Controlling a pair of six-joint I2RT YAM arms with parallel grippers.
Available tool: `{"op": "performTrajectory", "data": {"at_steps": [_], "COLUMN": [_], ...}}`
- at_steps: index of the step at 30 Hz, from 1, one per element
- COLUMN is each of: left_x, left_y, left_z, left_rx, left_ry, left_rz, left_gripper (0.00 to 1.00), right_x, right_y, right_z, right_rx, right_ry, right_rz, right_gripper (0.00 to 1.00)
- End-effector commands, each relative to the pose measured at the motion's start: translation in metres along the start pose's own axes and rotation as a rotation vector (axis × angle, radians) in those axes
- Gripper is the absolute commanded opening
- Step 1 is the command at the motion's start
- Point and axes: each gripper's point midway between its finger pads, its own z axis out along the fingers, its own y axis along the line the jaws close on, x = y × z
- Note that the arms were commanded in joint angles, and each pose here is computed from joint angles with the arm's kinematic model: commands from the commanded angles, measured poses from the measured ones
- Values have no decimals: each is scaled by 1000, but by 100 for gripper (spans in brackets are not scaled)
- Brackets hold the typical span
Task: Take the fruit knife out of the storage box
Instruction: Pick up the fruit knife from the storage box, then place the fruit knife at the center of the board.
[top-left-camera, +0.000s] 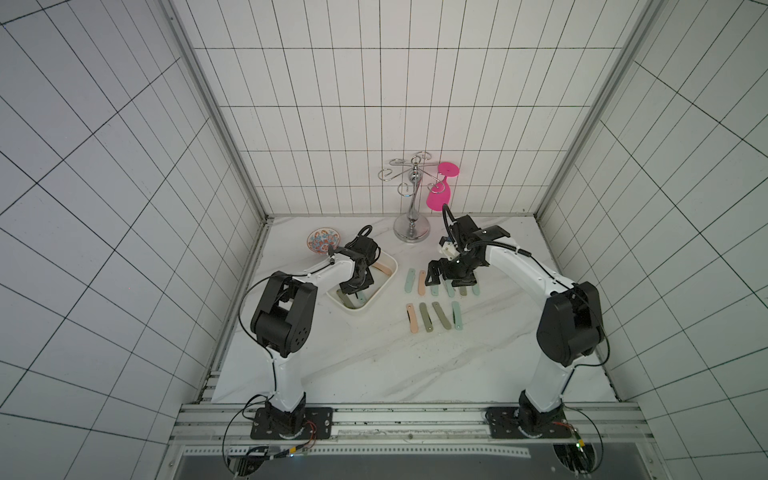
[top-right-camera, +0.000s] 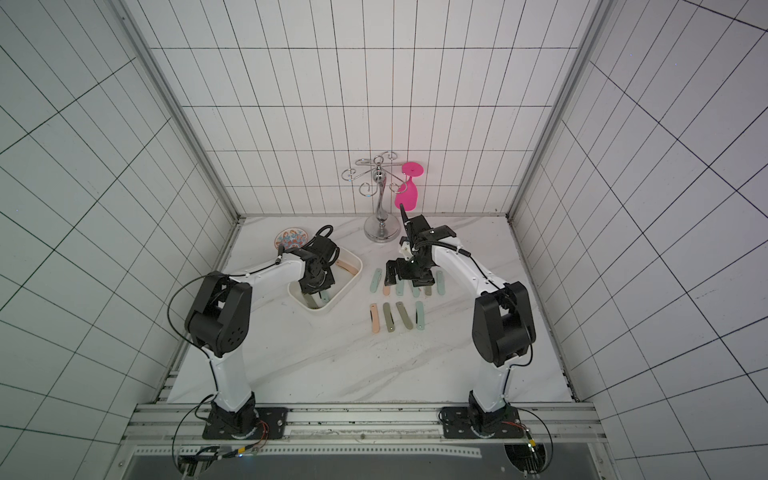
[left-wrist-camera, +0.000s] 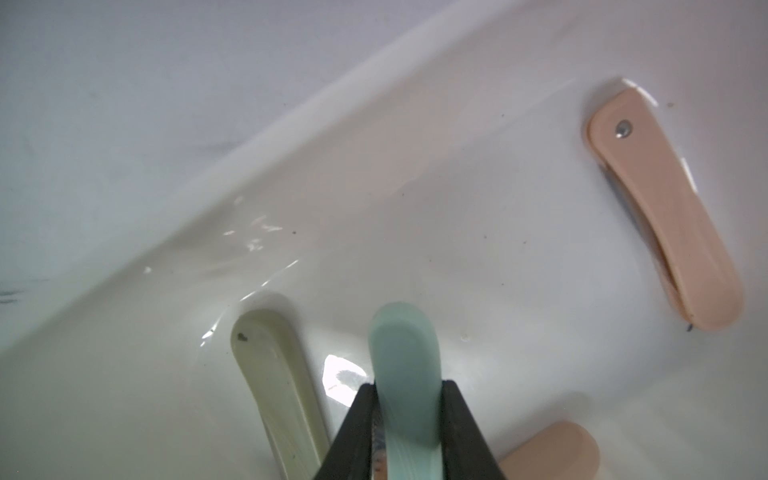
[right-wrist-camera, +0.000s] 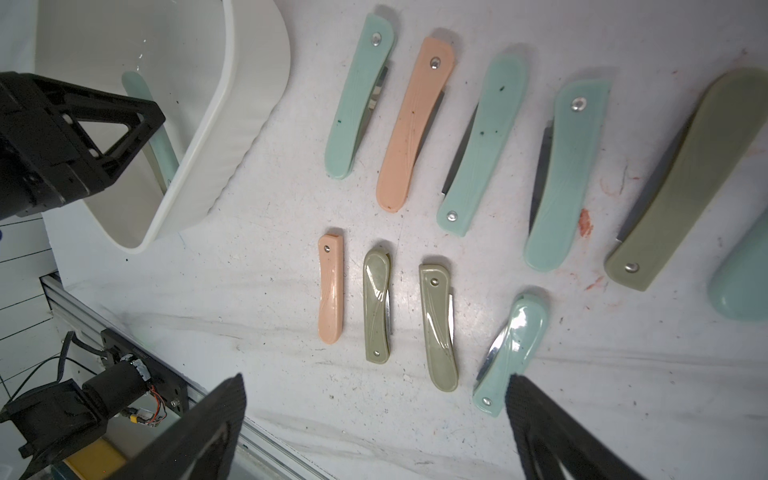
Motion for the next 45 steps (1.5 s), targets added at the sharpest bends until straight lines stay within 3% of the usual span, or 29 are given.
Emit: {"op": "performTrajectory", "data": {"at_steps": [1, 8, 18, 29, 36, 45], "left_x": [-21, -38, -47, -33, -25, -17], "left_y": [-7, -17, -33, -51, -60, -69], "left_z": [-23, -50, -89, -111, -124, -134], "left_rx": [38, 96, 226, 364, 457, 514], "left_ry": [-75, -125, -154, -117, -106, -93], "left_rz": [-6, 9, 28, 36, 23, 18], "left_gripper": [14, 14, 15, 15, 16, 15], "right_x": [-6, -11, -21, -33, -43, -44], "right_y": [15, 33, 76, 129, 154, 176], "right_z": [-2, -3, -8, 1, 10, 21], "right_rx": [-36, -89, -228, -374, -459, -510], "right_ry": [3, -7, -9, 19, 6, 0], "right_rz": [-31, -61, -134, -189, -173, -167], "right_gripper": [99, 99, 66, 64, 53, 49]}}
